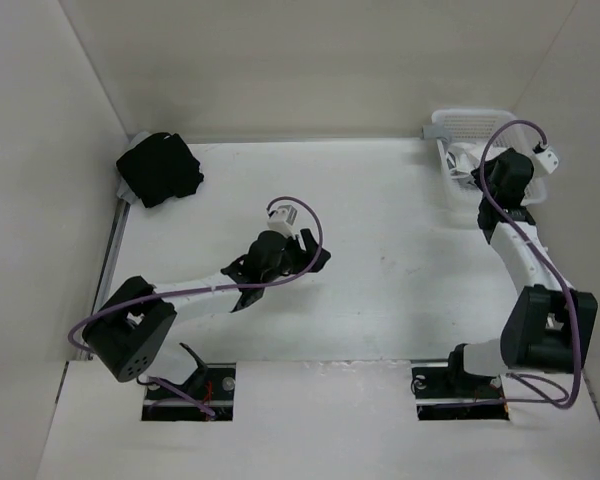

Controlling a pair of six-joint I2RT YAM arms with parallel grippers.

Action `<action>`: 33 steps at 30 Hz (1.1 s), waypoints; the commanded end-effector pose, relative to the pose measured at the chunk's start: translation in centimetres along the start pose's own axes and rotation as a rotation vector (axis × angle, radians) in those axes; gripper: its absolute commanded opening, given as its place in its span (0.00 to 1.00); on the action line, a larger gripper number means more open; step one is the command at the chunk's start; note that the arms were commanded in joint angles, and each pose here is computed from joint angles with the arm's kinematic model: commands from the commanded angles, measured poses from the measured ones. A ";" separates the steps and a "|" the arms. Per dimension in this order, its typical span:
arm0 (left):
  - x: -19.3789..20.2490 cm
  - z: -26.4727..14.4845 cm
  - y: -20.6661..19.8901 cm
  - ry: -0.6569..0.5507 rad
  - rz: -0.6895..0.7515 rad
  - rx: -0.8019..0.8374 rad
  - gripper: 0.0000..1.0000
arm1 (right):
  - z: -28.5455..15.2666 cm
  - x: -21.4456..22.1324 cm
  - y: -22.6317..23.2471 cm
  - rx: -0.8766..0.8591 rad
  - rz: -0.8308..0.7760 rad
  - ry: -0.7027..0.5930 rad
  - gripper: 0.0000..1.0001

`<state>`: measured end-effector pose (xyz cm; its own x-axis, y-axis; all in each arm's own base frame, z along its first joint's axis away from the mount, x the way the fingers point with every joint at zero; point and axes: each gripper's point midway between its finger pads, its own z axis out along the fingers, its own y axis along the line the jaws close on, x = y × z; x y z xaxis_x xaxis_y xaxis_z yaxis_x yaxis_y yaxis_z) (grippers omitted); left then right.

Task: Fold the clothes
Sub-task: Grab the tank top from the pile

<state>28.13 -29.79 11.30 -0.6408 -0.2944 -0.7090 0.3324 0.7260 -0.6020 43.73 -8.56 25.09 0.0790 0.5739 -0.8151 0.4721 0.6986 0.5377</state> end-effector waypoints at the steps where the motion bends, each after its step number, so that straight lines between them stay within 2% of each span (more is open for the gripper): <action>1: -0.6 0.2 -0.8 -0.026 0.003 0.050 0.61 | 4.3 -2.3 -1.7 0.071 0.007 -0.046 0.33; 2: -0.5 0.3 -0.9 -0.027 0.006 0.054 0.61 | 6.3 -1.9 -2.2 0.082 -0.001 -0.021 0.13; 3: -0.5 0.3 -0.9 -0.029 0.009 0.056 0.61 | 7.0 -1.8 -2.3 0.085 -0.002 -0.011 0.06; 4: -0.5 0.4 -0.8 -0.032 0.014 0.058 0.60 | 7.7 -1.6 -2.4 0.085 -0.001 0.004 0.01; 7: -0.6 0.4 -0.7 -0.054 0.019 0.075 0.58 | 11.0 -1.0 -3.1 0.109 -0.025 0.030 0.00; 8: -0.7 0.3 -0.7 -0.065 0.018 0.080 0.58 | 12.4 -0.9 -3.7 0.130 -0.033 0.034 0.07; 9: -0.9 0.2 -0.5 -0.082 0.021 0.082 0.58 | 13.8 -0.7 -4.3 0.148 -0.051 0.043 0.21; 12: -1.1 0.1 -0.3 -0.097 0.019 0.088 0.58 | 16.3 -0.6 -5.3 0.175 -0.105 0.042 0.41; 15: -0.9 0.4 0.0 -0.093 0.013 0.083 0.58 | 19.1 0.6 -6.0 0.182 -0.150 0.084 0.49; 18: -0.6 0.9 0.6 -0.087 0.001 0.071 0.58 | 21.7 2.4 -6.1 0.188 -0.201 0.154 0.51; 22: -0.2 1.4 0.7 -0.071 -0.011 0.076 0.58 | 23.3 3.2 -6.1 0.177 -0.198 0.162 0.52; 25: -0.2 1.7 0.6 -0.069 -0.020 0.088 0.58 | 24.1 4.0 -5.7 0.157 -0.172 0.176 0.45; 27: -0.1 1.8 0.8 -0.066 -0.024 0.086 0.58 | 24.3 4.5 -5.5 0.143 -0.149 0.190 0.24; 28: -0.1 1.8 0.8 -0.066 -0.026 0.086 0.58 | 24.3 4.5 -5.2 0.131 -0.139 0.190 0.19; 29: -0.1 1.8 1.0 -0.066 -0.028 0.082 0.58 | 24.2 4.6 -4.7 0.107 -0.116 0.198 0.07; 31: -0.1 1.8 1.0 -0.065 -0.028 0.083 0.58 | 24.1 4.5 -3.9 0.079 -0.087 0.196 0.02; 33: -0.1 1.9 1.0 -0.066 -0.029 0.082 0.58 | 23.3 3.3 -2.9 0.051 -0.041 0.162 0.00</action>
<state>29.29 -29.50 8.43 -0.6342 -0.3239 -0.7020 0.3338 0.7043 -0.6266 62.02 -19.38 10.92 -0.1944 0.5829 -0.7890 0.5941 0.7100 0.3781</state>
